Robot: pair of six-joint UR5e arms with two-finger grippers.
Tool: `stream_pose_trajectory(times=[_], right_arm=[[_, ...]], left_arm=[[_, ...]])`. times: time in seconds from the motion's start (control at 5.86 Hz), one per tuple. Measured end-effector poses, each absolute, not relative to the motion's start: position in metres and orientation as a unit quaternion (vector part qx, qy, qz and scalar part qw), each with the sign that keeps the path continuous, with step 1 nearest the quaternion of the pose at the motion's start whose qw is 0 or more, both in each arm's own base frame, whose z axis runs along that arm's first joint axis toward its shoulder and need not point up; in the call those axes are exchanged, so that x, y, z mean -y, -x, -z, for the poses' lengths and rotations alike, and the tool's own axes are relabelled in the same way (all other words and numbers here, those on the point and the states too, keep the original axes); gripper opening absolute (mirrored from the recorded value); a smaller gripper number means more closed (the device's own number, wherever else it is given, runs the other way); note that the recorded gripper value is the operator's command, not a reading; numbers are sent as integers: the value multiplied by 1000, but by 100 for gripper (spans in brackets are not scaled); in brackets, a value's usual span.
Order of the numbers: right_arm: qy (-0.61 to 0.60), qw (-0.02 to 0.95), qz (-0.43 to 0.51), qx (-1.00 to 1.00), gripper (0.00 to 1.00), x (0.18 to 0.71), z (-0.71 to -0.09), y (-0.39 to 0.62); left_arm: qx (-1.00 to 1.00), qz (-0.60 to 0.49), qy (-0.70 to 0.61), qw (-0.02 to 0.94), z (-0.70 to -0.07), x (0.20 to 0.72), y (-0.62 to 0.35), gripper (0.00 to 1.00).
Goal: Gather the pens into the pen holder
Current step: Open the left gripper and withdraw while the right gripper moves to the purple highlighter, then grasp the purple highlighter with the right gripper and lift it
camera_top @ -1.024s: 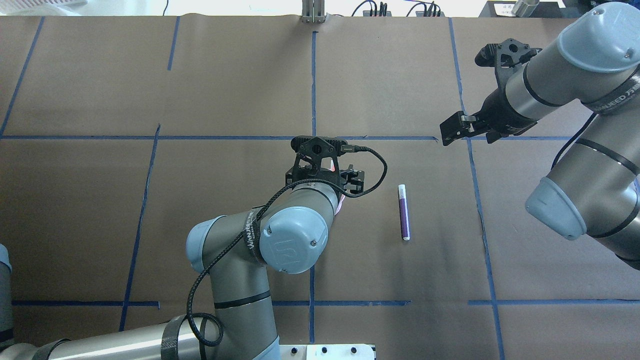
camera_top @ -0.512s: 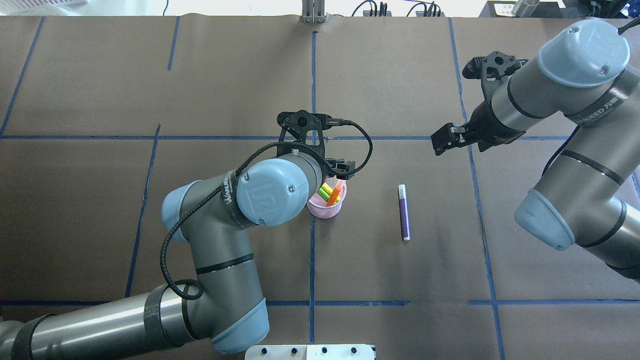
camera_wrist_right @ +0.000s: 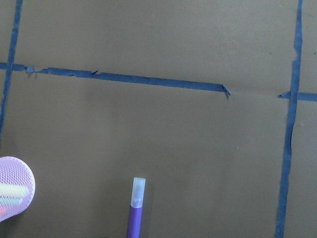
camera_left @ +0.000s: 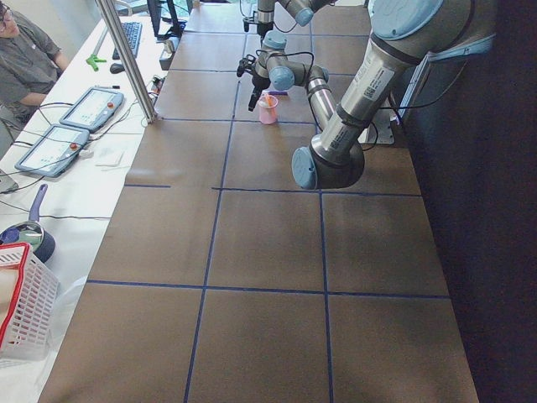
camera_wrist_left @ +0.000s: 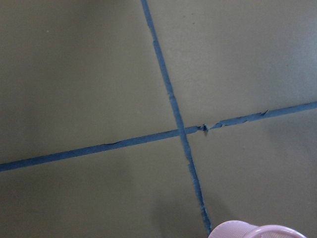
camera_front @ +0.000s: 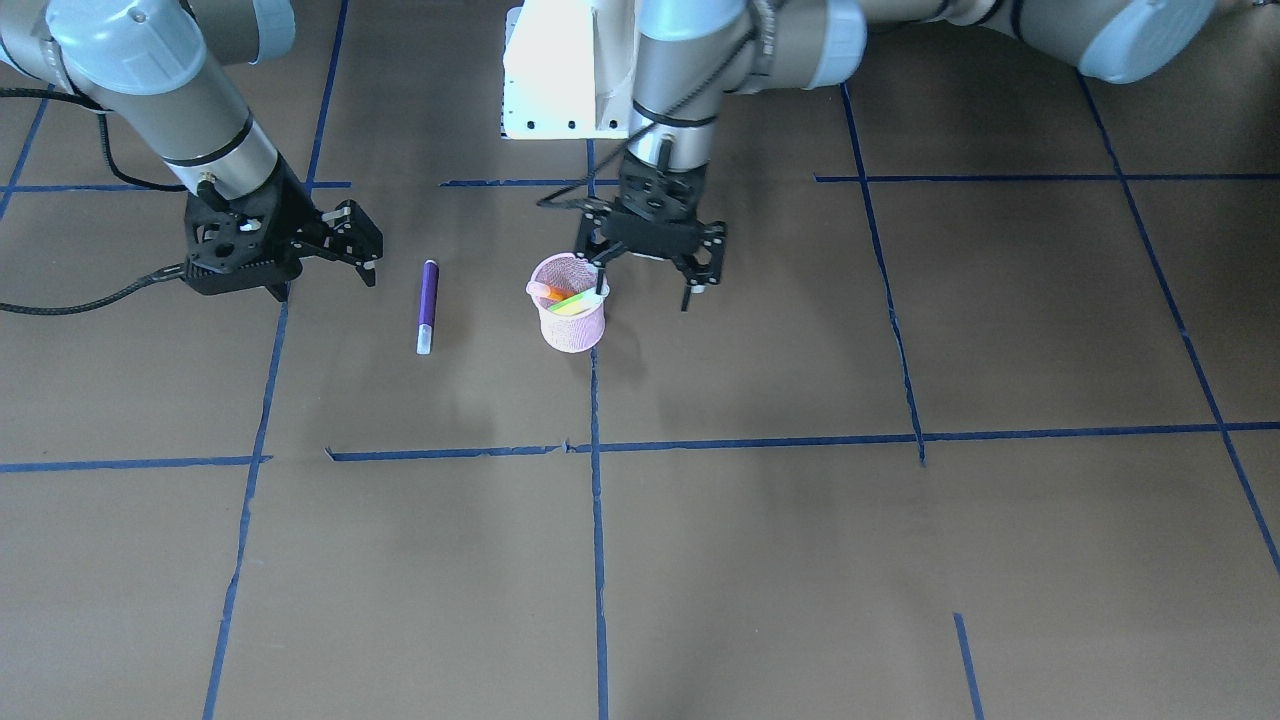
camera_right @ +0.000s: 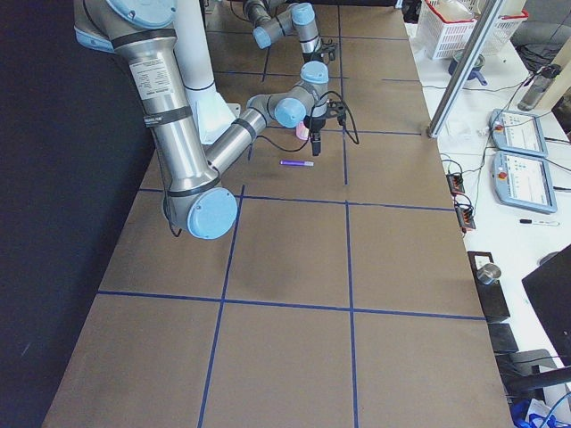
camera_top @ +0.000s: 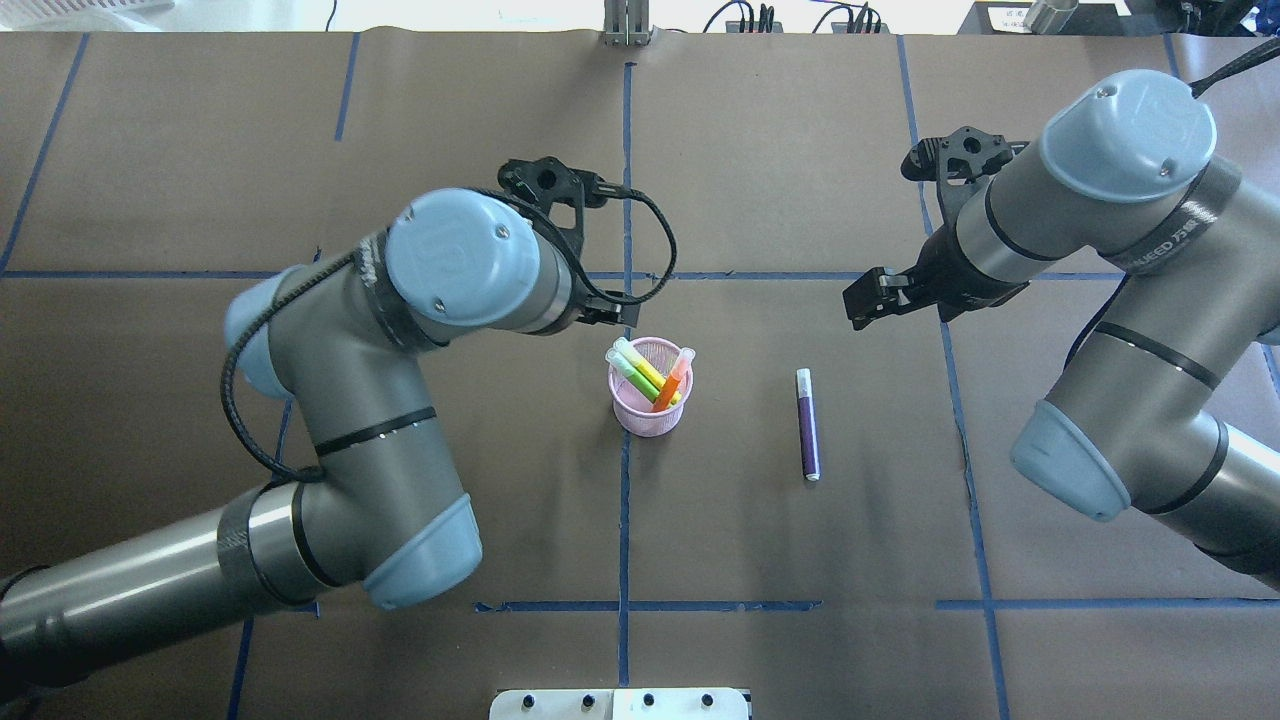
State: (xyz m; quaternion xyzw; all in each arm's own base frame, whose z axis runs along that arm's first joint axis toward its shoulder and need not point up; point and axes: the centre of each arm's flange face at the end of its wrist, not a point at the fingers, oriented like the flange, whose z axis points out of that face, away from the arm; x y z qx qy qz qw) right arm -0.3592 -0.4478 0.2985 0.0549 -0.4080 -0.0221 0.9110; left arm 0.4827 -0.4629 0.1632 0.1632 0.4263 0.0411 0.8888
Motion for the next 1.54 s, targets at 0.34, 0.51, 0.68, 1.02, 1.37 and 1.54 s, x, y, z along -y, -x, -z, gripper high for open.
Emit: stream_pose_trajectory(times=[0.34, 0.51, 0.68, 1.02, 1.37, 1.54], right_arm=[[-54, 924, -12, 377, 98, 406, -306, 420], [-54, 930, -28, 362, 91, 385, -313, 449], [-53, 934, -37, 351, 87, 375, -320, 468], [-53, 937, -43, 343, 78, 378, -337, 484], [-57, 932, -45, 354, 63, 388, -359, 502], [-58, 931, -45, 358, 55, 390, -359, 506]], left_arm=[[-418, -94, -118, 896, -227, 490, -427, 99], [-413, -125, -115, 895, -252, 494, -404, 100], [-411, -138, -114, 894, -264, 494, -394, 100], [-410, -141, -114, 894, -268, 494, -390, 100], [-412, -141, -119, 892, -264, 493, -388, 100], [-413, -141, -121, 891, -261, 491, -387, 100]])
